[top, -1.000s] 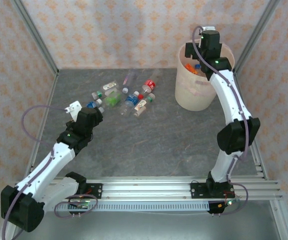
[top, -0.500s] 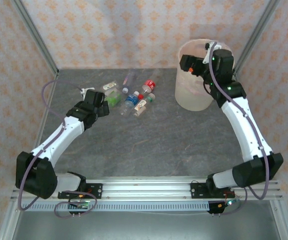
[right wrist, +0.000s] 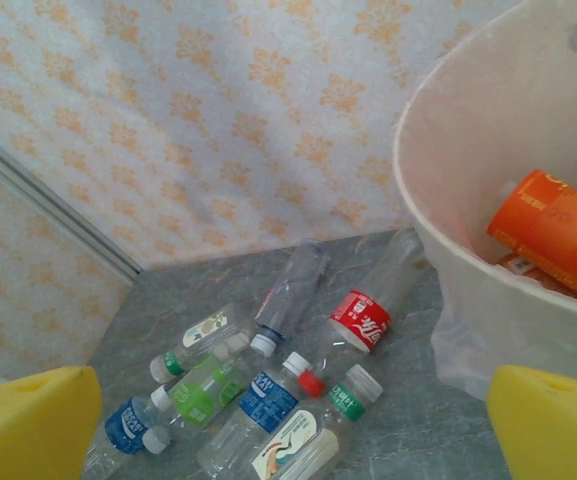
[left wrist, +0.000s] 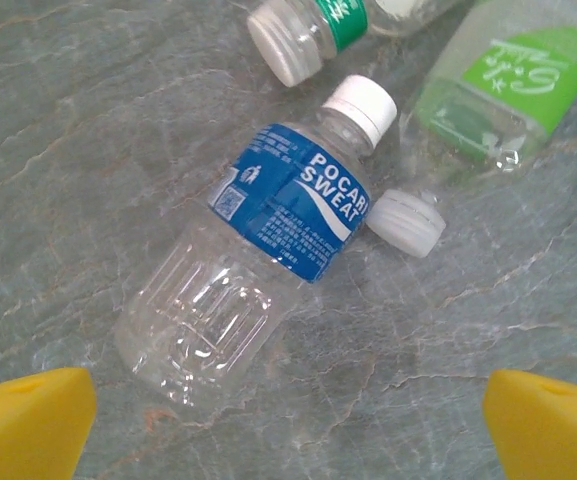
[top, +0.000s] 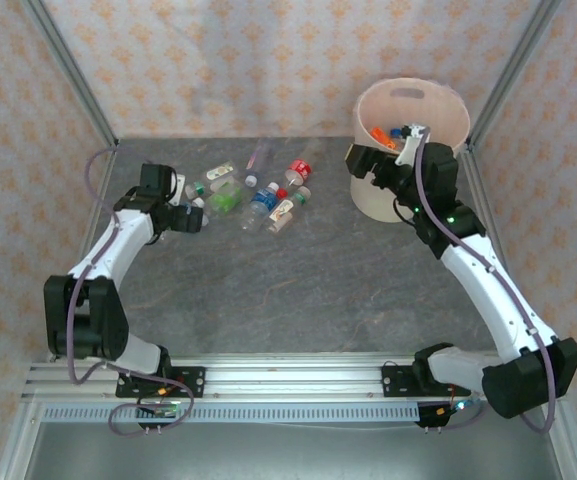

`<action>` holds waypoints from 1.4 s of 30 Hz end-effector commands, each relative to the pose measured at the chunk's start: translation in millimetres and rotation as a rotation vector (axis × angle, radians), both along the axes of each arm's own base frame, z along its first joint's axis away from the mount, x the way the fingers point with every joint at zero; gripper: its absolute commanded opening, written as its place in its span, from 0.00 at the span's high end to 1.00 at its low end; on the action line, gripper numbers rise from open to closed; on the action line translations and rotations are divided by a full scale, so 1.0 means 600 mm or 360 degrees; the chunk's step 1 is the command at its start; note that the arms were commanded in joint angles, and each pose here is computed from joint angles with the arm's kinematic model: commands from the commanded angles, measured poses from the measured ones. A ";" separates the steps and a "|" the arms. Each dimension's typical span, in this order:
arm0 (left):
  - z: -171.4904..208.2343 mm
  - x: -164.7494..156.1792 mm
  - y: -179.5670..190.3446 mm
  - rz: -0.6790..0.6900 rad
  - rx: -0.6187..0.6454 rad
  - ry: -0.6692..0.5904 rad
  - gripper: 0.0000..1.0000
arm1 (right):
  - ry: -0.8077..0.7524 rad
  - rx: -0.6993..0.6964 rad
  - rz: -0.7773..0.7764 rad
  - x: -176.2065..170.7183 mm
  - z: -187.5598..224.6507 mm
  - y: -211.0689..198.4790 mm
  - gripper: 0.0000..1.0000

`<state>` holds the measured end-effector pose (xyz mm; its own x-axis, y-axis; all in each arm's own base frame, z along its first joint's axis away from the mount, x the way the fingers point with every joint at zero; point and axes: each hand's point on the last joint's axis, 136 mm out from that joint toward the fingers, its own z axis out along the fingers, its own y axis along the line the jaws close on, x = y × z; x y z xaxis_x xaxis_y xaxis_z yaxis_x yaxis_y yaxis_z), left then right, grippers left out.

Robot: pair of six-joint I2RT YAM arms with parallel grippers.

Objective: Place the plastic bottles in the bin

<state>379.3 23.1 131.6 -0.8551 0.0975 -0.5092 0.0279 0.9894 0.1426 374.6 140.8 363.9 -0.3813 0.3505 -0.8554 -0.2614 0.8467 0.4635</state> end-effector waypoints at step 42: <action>-0.028 0.039 0.033 -0.0167 0.0060 -0.0119 0.81 | -0.0233 -0.0028 -0.0158 -0.036 0.043 -0.044 0.01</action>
<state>393.9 59.4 86.9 -0.8641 0.2657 -0.4274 0.1742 0.9547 0.2413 356.3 114.1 381.7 -0.2466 0.3367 -0.9087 -0.2216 0.8933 0.3911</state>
